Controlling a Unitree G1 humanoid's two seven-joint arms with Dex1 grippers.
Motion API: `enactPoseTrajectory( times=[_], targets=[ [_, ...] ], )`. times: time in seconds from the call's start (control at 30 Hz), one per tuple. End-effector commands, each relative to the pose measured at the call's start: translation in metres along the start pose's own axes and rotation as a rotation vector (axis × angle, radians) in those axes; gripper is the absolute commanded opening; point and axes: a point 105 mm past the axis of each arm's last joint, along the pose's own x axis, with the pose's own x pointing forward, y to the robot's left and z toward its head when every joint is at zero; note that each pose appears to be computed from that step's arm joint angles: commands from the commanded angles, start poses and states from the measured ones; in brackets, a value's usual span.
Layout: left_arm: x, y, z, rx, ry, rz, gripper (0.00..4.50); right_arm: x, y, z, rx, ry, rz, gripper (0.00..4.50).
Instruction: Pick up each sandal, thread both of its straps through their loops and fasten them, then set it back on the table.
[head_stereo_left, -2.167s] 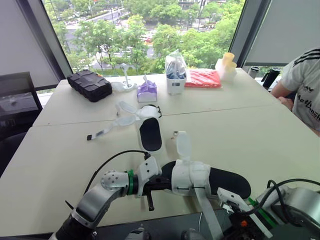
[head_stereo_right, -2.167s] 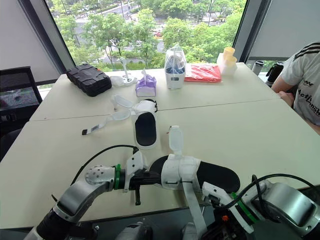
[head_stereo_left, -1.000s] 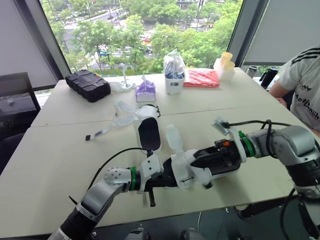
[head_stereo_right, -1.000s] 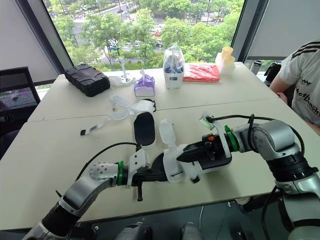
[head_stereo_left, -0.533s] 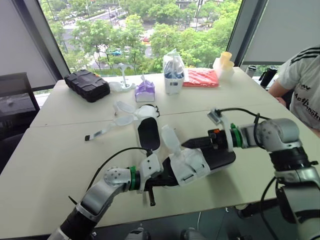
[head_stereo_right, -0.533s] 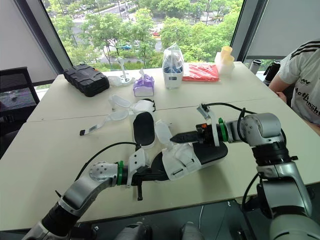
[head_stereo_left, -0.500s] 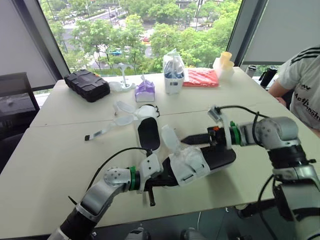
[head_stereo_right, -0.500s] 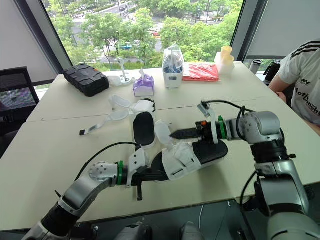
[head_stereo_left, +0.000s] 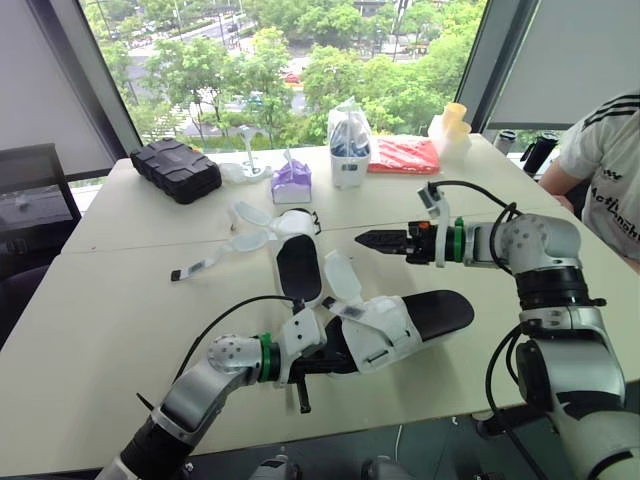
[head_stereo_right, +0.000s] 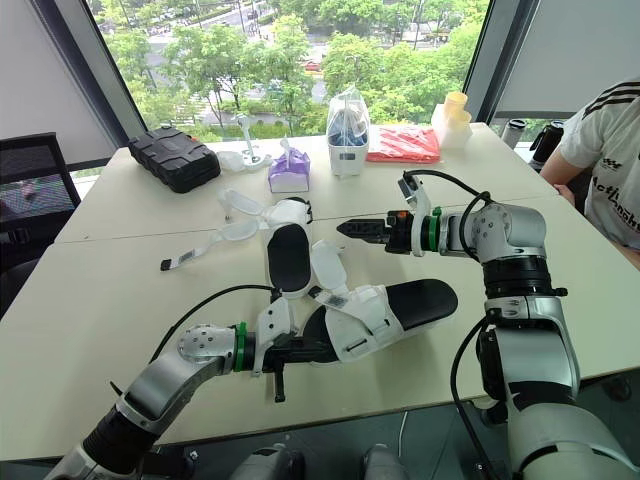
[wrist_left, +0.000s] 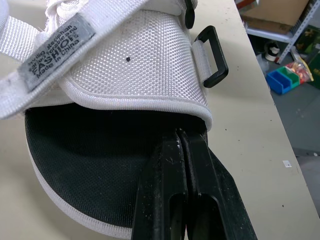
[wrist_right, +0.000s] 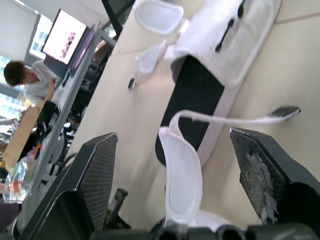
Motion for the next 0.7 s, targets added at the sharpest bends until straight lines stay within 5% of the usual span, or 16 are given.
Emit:
enactPoseTrajectory(
  times=[0.03,0.23,0.7],
  targets=[
    [-0.003,0.000,-0.011,-0.024,0.040,0.016,0.00,-0.008,0.026,-0.001,-0.131,0.045,0.099,3.85],
    [-0.003,-0.001,-0.011,-0.022,0.041,0.012,0.00,-0.026,0.039,-0.048,-0.412,0.318,0.155,3.85],
    [-0.001,-0.002,-0.010,-0.026,0.033,0.013,0.00,-0.013,0.025,-0.071,-0.583,0.513,0.159,3.85]
  ],
)
